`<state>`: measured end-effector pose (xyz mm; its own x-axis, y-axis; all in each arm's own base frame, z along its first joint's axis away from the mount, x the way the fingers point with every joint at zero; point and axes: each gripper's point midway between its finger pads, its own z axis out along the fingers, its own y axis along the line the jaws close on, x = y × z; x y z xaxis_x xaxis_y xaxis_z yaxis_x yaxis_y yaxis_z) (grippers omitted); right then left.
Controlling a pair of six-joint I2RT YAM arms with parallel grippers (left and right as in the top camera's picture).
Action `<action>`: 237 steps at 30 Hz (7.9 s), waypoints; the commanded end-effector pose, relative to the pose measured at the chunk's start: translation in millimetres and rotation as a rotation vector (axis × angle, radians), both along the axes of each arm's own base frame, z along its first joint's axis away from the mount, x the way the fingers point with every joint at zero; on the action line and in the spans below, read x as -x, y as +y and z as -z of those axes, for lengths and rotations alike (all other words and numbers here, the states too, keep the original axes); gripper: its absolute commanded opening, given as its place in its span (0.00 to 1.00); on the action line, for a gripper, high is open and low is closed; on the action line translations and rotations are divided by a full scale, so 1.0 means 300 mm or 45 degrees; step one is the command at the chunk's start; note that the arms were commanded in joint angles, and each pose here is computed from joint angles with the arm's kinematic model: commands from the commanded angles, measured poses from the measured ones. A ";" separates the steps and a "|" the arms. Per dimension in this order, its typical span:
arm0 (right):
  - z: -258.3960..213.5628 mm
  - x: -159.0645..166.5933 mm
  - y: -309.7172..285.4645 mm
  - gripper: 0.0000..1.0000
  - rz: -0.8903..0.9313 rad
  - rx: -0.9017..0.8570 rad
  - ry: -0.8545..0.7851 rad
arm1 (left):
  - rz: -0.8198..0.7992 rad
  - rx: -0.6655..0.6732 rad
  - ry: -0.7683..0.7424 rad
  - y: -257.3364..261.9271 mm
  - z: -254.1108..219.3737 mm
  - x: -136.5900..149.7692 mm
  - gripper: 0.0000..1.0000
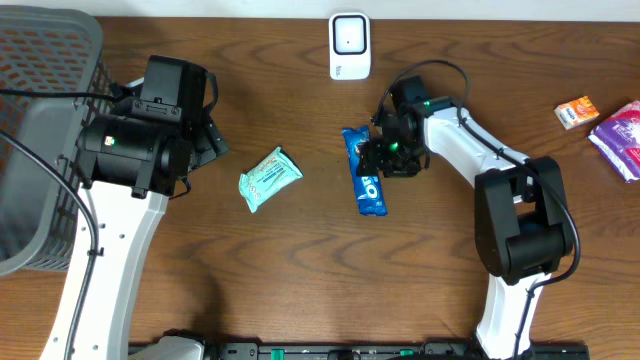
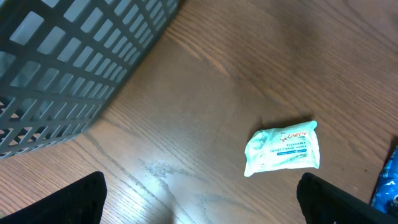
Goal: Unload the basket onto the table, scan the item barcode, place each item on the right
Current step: 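Lift the blue Oreo bag up in front of the scanner, then carry the Oreo bag to the far right and release it, then reach the right gripper left to the green wipes pack, then grasp the green wipes pack and lift it toward the scanner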
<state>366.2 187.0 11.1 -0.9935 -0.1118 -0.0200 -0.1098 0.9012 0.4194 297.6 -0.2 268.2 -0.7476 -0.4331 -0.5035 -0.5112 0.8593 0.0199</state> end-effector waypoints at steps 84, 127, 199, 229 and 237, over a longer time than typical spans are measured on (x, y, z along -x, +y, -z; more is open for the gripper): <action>-0.460 -0.591 -0.829 0.01 0.637 0.418 -0.675 | -0.002 -0.029 -0.001 0.014 -0.007 -0.003 0.98; -0.200 -0.288 -0.892 0.49 0.564 0.637 -0.185 | -0.002 -0.029 0.000 0.014 -0.007 -0.002 0.98; -0.061 -0.122 0.541 0.75 -0.212 -0.367 -0.300 | -0.002 -0.029 0.000 0.014 -0.007 -0.002 0.98; -0.183 -0.139 0.444 0.01 -0.120 -0.159 -0.397 | -0.002 -0.029 0.000 0.014 -0.007 -0.002 0.98; -0.391 -0.160 0.177 0.01 0.004 0.321 -0.641 | -0.002 -0.029 0.000 0.014 -0.007 -0.002 0.98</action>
